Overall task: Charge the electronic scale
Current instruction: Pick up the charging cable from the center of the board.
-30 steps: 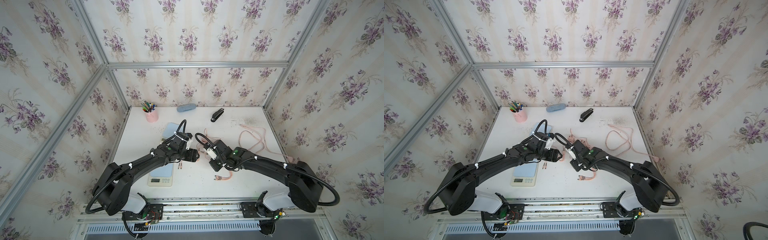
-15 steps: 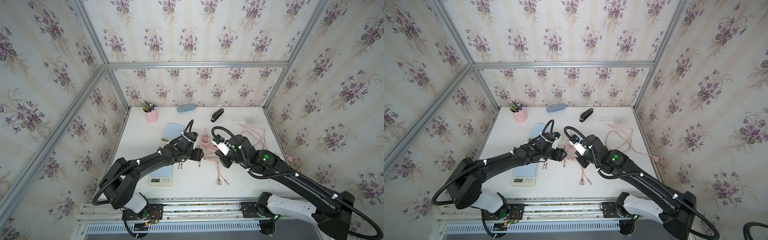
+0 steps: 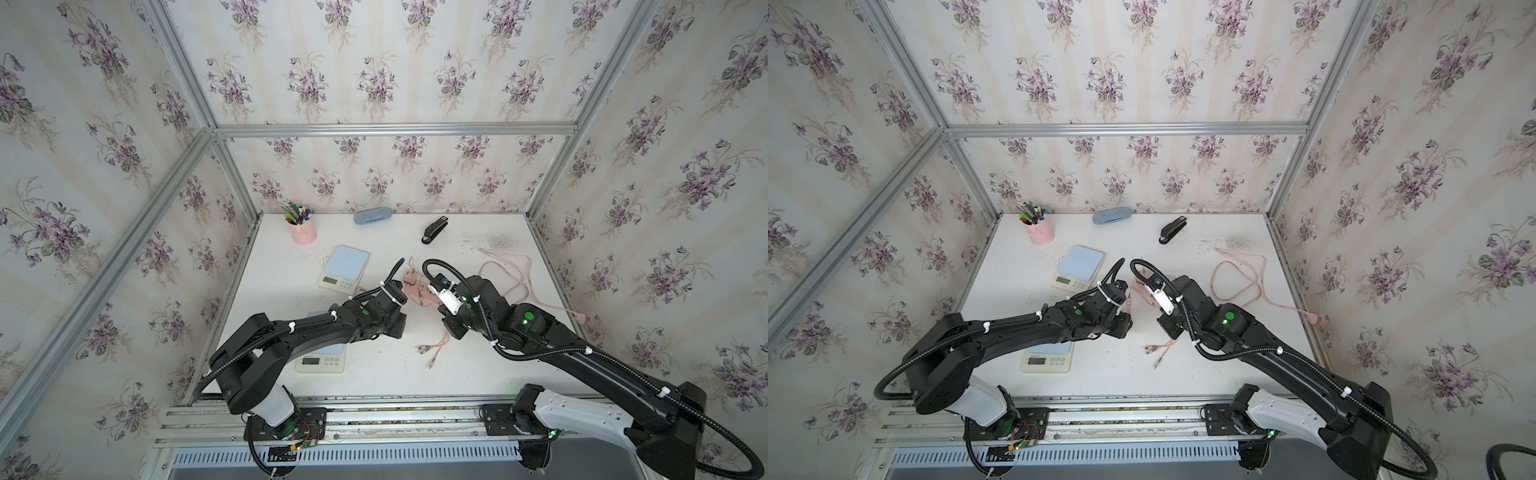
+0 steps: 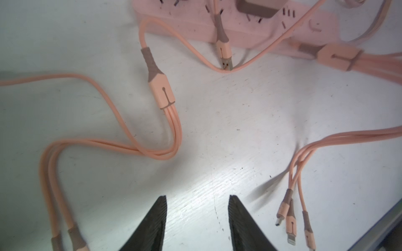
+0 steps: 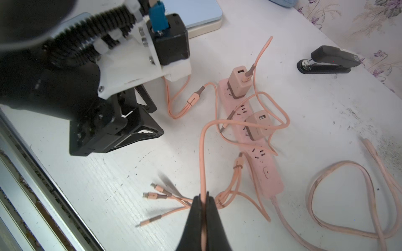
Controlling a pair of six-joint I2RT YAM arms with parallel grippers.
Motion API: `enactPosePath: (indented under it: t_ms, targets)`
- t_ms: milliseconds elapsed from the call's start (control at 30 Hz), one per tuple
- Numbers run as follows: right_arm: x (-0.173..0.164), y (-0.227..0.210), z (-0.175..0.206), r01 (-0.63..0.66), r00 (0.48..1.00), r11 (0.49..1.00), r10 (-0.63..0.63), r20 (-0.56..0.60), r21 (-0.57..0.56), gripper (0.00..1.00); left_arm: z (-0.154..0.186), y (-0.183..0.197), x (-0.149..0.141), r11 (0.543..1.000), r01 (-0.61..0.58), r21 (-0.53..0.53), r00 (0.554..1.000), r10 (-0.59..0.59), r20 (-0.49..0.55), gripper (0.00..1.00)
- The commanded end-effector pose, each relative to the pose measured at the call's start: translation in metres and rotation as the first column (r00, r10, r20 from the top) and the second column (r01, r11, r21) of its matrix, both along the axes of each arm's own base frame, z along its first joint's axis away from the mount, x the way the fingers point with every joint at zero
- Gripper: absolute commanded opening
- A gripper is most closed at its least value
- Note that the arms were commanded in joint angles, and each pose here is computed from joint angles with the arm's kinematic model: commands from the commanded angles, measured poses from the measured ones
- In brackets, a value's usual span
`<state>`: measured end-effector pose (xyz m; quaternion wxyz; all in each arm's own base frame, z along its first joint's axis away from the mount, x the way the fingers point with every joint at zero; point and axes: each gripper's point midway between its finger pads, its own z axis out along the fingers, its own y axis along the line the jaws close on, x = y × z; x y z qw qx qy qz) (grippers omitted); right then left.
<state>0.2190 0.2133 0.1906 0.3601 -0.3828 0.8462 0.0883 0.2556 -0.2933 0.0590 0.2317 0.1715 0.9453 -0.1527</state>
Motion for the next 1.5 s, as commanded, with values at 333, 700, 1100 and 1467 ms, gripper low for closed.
enactPosePath:
  t_ms: [333, 700, 1100, 1467]
  targets:
    - [0.011, -0.009, -0.006, 0.15, 0.988, 0.989, -0.149, -0.03, 0.018, 0.0, 0.018, -0.053, 0.048, 0.97, -0.116, -0.212, 0.985, 0.14, 0.103, 0.38]
    - [0.003, -0.012, 0.004, 0.14, 0.99, 0.986, -0.139, -0.016, 0.095, 0.0, 0.044, -0.066, 0.087, 0.949, -0.14, -0.283, 0.951, 0.208, 0.228, 0.62]
    - [-0.011, -0.006, 0.102, -0.045, 0.984, 0.97, 0.002, 0.18, 0.238, 0.0, 0.066, -0.084, 0.087, 0.923, -0.047, -0.381, 0.958, 0.15, 0.245, 0.65]
    - [-0.007, -0.011, 0.137, -0.027, 0.97, 0.958, -0.044, 0.24, 0.286, 0.0, 0.069, -0.082, 0.078, 0.912, -0.05, -0.408, 0.965, 0.15, 0.216, 0.45]
